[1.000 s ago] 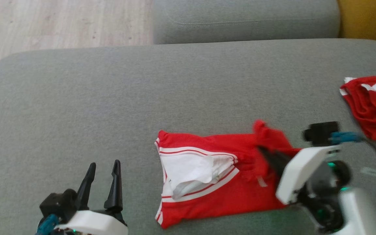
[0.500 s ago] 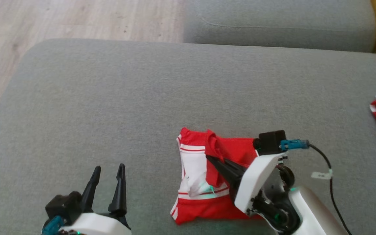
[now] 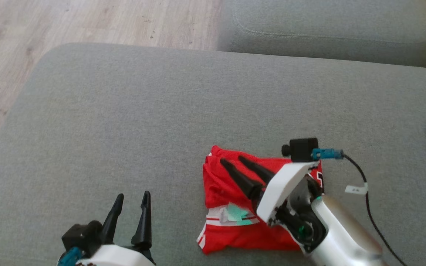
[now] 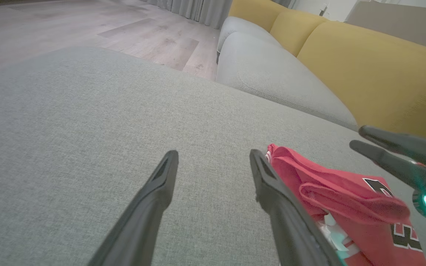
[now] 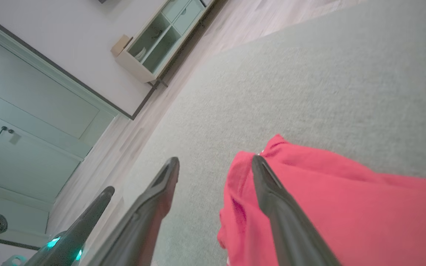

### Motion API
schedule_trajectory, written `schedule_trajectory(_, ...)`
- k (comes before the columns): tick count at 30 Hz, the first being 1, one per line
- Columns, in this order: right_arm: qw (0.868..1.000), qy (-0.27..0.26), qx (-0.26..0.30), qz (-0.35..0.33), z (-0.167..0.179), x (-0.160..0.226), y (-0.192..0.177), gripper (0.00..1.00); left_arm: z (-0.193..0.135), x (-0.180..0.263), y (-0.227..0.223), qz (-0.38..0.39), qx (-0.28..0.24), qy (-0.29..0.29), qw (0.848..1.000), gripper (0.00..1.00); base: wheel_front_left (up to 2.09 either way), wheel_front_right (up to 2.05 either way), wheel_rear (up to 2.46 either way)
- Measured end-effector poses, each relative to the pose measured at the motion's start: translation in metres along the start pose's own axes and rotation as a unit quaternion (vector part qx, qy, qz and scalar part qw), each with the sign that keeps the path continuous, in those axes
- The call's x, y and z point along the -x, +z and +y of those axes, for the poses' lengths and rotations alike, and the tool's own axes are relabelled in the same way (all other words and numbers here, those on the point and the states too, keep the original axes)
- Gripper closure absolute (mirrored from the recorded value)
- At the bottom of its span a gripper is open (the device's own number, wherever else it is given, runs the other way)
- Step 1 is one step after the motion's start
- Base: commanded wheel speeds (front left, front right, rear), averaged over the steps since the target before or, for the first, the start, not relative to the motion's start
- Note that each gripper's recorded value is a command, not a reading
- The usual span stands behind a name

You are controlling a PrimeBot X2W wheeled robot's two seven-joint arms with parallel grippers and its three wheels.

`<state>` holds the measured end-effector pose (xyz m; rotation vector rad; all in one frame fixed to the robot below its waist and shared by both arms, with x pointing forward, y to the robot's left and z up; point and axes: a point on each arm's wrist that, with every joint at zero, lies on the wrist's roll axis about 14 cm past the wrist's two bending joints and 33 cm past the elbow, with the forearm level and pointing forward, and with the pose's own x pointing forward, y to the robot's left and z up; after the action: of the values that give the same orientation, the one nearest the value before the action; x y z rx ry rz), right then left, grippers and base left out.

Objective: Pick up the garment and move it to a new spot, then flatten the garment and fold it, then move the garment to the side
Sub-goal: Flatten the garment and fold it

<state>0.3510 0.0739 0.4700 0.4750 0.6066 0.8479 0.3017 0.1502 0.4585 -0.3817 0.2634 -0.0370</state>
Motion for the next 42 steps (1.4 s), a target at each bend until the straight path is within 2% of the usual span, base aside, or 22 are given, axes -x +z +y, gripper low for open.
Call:
schedule_trajectory(7, 0.994, -0.058, 0.073, -0.062, -0.028, 0.009, 0.033, 0.0, -0.005, -0.003, -0.002, 0.004, -0.002, -0.009, 1.0, 0.0, 0.0, 0.0, 0.0)
schedule_trajectory(11, 0.983, -0.107, 0.112, -0.102, -0.052, 0.025, 0.058, 0.0, -0.01, -0.006, -0.003, 0.006, -0.003, -0.017, 1.0, 0.0, 0.0, 0.0, 0.0)
schedule_trajectory(17, 0.958, -0.164, 0.173, -0.156, -0.068, 0.056, 0.087, 0.0, -0.016, -0.01, -0.005, 0.009, -0.006, -0.028, 1.0, 0.0, 0.0, 0.0, 0.0)
schedule_trajectory(24, 0.952, -0.204, 0.174, -0.15, -0.081, 0.085, 0.059, 0.0, -0.023, -0.012, -0.008, 0.017, -0.01, -0.041, 0.999, 0.0, 0.0, 0.0, 0.0)
schedule_trajectory(32, 0.942, -0.218, 0.196, -0.165, -0.077, 0.102, 0.049, 0.0, -0.03, -0.011, -0.012, 0.021, -0.012, -0.051, 0.998, 0.0, 0.0, 0.0, 0.0)
schedule_trajectory(37, 0.945, -0.221, 0.186, -0.153, -0.078, 0.106, 0.027, 0.0, -0.029, -0.01, -0.013, 0.019, -0.013, -0.049, 0.999, 0.0, 0.0, 0.0, 0.0)
schedule_trajectory(42, 0.953, -0.195, 0.189, -0.132, -0.064, 0.094, 0.011, 0.0, -0.027, -0.01, -0.013, 0.017, -0.011, -0.045, 0.999, 0.0, 0.0, 0.0, 0.0)
